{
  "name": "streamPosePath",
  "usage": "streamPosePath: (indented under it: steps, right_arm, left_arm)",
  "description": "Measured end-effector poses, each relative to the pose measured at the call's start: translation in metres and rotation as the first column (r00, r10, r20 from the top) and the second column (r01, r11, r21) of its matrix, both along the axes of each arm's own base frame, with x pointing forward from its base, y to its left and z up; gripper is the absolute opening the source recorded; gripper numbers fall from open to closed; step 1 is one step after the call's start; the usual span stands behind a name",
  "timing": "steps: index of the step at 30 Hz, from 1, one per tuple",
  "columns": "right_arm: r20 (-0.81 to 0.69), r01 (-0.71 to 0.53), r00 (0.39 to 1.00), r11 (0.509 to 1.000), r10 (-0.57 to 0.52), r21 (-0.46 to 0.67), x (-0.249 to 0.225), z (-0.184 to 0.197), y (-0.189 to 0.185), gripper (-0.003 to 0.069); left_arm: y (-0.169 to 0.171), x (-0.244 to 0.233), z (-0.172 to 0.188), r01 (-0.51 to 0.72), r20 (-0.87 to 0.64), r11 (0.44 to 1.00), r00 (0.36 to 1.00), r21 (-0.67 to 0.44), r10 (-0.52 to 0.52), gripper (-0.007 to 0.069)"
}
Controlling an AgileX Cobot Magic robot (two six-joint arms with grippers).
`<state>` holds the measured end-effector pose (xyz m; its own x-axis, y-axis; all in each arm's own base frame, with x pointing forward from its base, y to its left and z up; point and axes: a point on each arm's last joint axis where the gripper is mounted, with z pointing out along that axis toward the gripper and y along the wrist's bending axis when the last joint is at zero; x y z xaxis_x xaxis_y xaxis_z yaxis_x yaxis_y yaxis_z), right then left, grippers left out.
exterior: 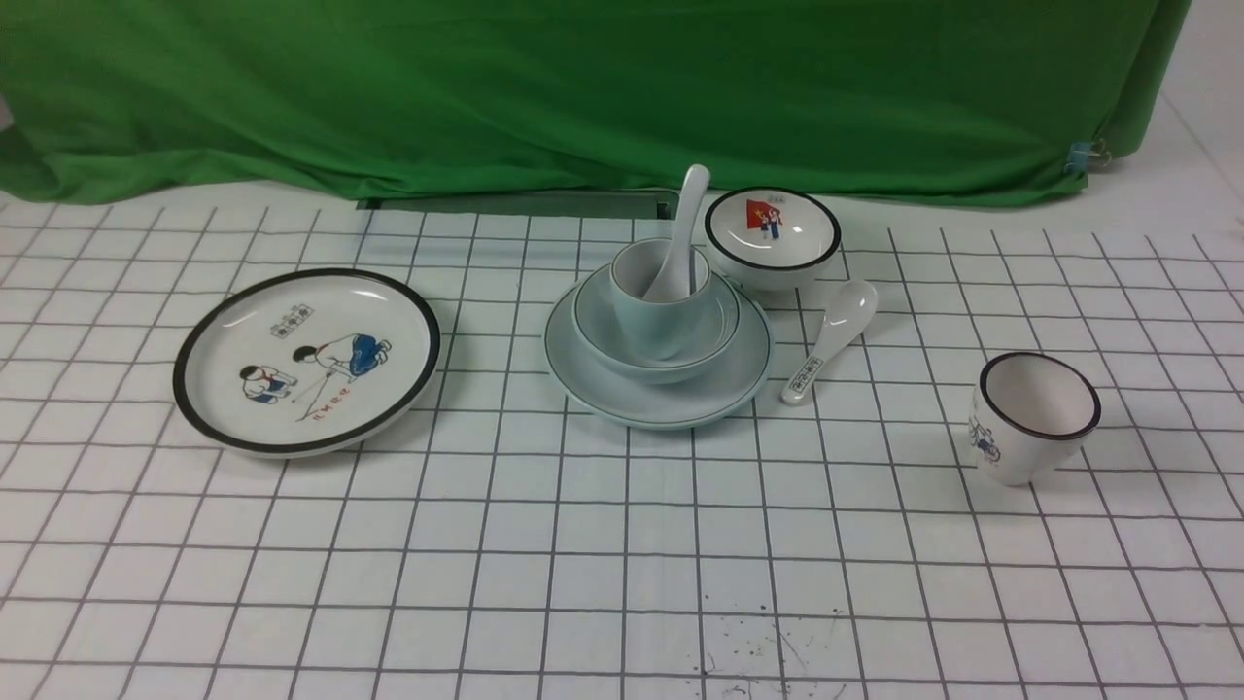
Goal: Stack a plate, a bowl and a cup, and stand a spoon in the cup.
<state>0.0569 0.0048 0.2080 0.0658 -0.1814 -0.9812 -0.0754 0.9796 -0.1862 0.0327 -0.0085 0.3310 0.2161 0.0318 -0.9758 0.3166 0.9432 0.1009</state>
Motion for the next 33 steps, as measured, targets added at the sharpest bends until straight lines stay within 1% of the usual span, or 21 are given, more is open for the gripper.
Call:
streamPosePath:
  steps: [1, 5, 10, 12, 13, 14, 18, 19, 21, 25, 27, 28, 30, 31, 33]
  right_arm:
    - [-0.003, 0.04, 0.999, 0.999, -0.04, 0.0, 0.0, 0.0, -0.002, 0.0099]
    - [-0.048, 0.122, 0.991, 0.993, -0.122, -0.004, 0.002, -0.003, -0.007, 0.0109]
    - [-0.165, 0.143, 0.976, 0.99, -0.144, -0.016, 0.003, -0.014, -0.009, 0.012]
    - [-0.232, 0.154, 0.96, 0.988, -0.155, -0.023, 0.002, -0.02, -0.01, 0.0126]
    - [-0.25, 0.14, 0.958, 0.99, -0.141, -0.023, 0.001, -0.022, -0.01, 0.0128]
    - [-0.27, 0.159, 0.949, 0.987, -0.161, -0.028, 0.001, -0.024, -0.011, 0.0132]
    - [-0.29, 0.162, 0.943, 0.986, -0.164, -0.03, 0.0, -0.025, -0.011, 0.014]
    - [-0.294, 0.162, 0.942, 0.986, -0.163, -0.027, 0.0, -0.026, -0.011, 0.0144]
    - [-0.297, 0.163, 0.941, 0.986, -0.163, -0.025, 0.0, -0.026, -0.011, 0.0147]
    - [-0.305, 0.164, 0.938, 0.986, -0.163, -0.024, 0.0, -0.027, -0.011, 0.0161]
    - [-0.305, 0.164, 0.938, 0.986, -0.163, -0.023, 0.0, -0.027, -0.011, 0.0162]
    - [-0.307, 0.164, 0.938, 0.986, -0.163, -0.022, 0.0, -0.027, -0.011, 0.0165]
    - [-0.308, 0.164, 0.937, 0.986, -0.163, -0.022, 0.0, -0.027, -0.011, 0.017]
    - [-0.309, 0.164, 0.937, 0.986, -0.163, -0.022, 0.0, -0.027, -0.011, 0.0172]
    - [-0.309, 0.164, 0.937, 0.986, -0.163, -0.022, 0.0, -0.027, -0.011, 0.0176]
  left_arm:
    - [0.0, 0.0, 0.0, 0.0, -0.002, 1.0, 1.0, 0.001, 0.0, -0.0035]
    - [0.0, 0.001, -0.001, 0.0, -0.005, 1.0, 1.0, 0.002, 0.0, -0.0035]
    - [0.0, 0.001, -0.001, 0.0, -0.005, 1.0, 1.0, 0.002, 0.0, -0.0035]
    - [-0.001, 0.001, -0.004, 0.007, -0.012, 1.0, 1.0, -0.009, -0.007, -0.0035]
    - [-0.002, 0.002, -0.006, 0.012, -0.021, 1.0, 1.0, -0.018, -0.013, -0.0035]
    - [-0.002, 0.003, -0.009, 0.017, -0.036, 1.0, 0.999, -0.024, -0.017, -0.0035]
    - [-0.003, 0.005, -0.02, 0.001, -0.062, 1.0, 0.998, -0.027, -0.002, -0.0035]
    - [-0.002, 0.006, -0.029, -0.031, -0.074, 0.999, 0.997, -0.032, 0.028, -0.0035]
    - [-0.001, 0.005, -0.034, -0.05, -0.08, 0.998, 0.996, -0.043, 0.047, -0.0035]
    - [0.002, 0.007, -0.063, -0.144, -0.148, 0.982, 0.981, -0.122, 0.125, -0.0035]
    - [0.002, 0.01, -0.071, -0.174, -0.171, 0.977, 0.974, -0.126, 0.151, -0.0035]
    - [0.003, 0.014, -0.083, -0.213, -0.194, 0.968, 0.963, -0.132, 0.186, -0.0035]
    - [0.004, 0.018, -0.097, -0.237, -0.219, 0.96, 0.955, -0.147, 0.202, -0.0034]
    - [0.004, 0.018, -0.098, -0.238, -0.218, 0.959, 0.955, -0.151, 0.202, -0.0034]
    - [0.004, 0.022, -0.115, -0.255, -0.254, 0.949, 0.945, -0.185, 0.204, -0.0033]
